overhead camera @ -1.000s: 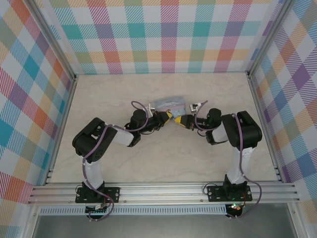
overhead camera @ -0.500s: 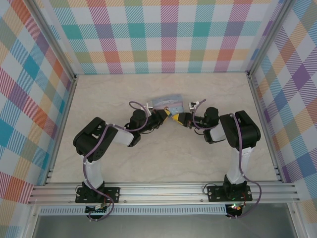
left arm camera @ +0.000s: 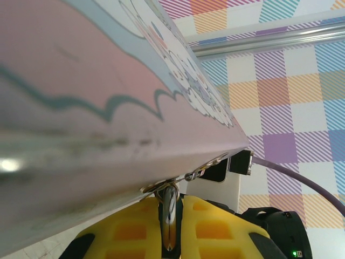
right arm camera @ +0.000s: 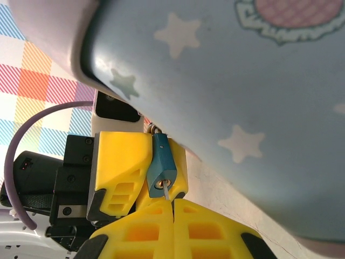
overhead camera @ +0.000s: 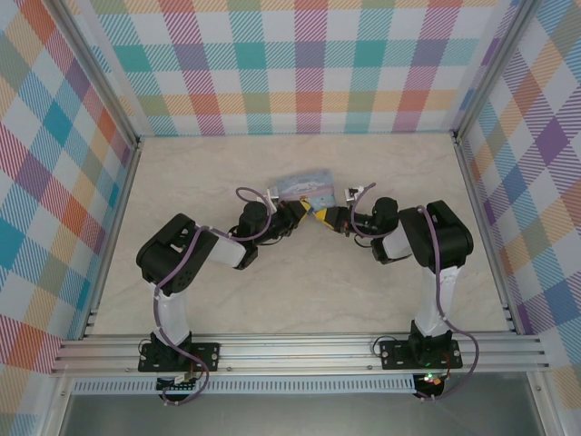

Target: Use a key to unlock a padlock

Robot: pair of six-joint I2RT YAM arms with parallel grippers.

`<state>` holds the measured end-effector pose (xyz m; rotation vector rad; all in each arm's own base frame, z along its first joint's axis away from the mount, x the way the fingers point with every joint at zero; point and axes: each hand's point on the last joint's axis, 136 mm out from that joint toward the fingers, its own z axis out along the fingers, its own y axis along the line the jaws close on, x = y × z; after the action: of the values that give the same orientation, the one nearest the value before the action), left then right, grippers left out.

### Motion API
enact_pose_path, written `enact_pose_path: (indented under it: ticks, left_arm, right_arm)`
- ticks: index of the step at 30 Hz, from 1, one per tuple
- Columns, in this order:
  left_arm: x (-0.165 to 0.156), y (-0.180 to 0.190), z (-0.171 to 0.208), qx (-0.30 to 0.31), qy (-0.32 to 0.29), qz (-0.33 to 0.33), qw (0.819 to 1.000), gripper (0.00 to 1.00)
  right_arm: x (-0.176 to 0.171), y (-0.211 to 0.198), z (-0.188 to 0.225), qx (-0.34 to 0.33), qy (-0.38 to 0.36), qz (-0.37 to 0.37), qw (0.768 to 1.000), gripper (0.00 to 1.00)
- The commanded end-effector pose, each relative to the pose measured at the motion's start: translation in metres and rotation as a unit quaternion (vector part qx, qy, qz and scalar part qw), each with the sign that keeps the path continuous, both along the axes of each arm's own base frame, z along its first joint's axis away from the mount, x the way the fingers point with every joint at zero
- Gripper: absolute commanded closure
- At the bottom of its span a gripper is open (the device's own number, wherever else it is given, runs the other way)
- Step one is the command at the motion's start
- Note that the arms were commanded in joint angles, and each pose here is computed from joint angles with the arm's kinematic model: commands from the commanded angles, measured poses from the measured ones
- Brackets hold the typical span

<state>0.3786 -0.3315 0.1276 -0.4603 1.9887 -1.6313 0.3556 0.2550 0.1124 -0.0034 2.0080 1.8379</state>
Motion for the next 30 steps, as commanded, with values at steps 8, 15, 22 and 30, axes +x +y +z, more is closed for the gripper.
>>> enact_pose_path:
  ticks: [8,15,22,30]
  left_arm:
    - [-0.05,-0.047,0.055,-0.062,-0.05,-0.134,0.988,1.0]
    - [-0.044,-0.037,0.046,-0.038,-0.041,-0.116,0.992,1.0]
    - [-0.033,-0.027,0.058,-0.03,-0.052,-0.112,0.992,1.0]
    - [-0.041,-0.03,0.049,-0.019,-0.042,-0.135,0.99,1.0]
  right_arm:
    - [0.005,0.021,0.025,0.017,-0.039,0.003,0.999,0.99]
    - [0.004,0.016,0.033,0.014,-0.045,0.004,0.999,0.99]
    - [-0.007,0.008,0.007,0.001,-0.021,-0.002,1.0,0.99]
    - [0.002,0.01,0.015,0.007,-0.03,-0.004,1.0,0.99]
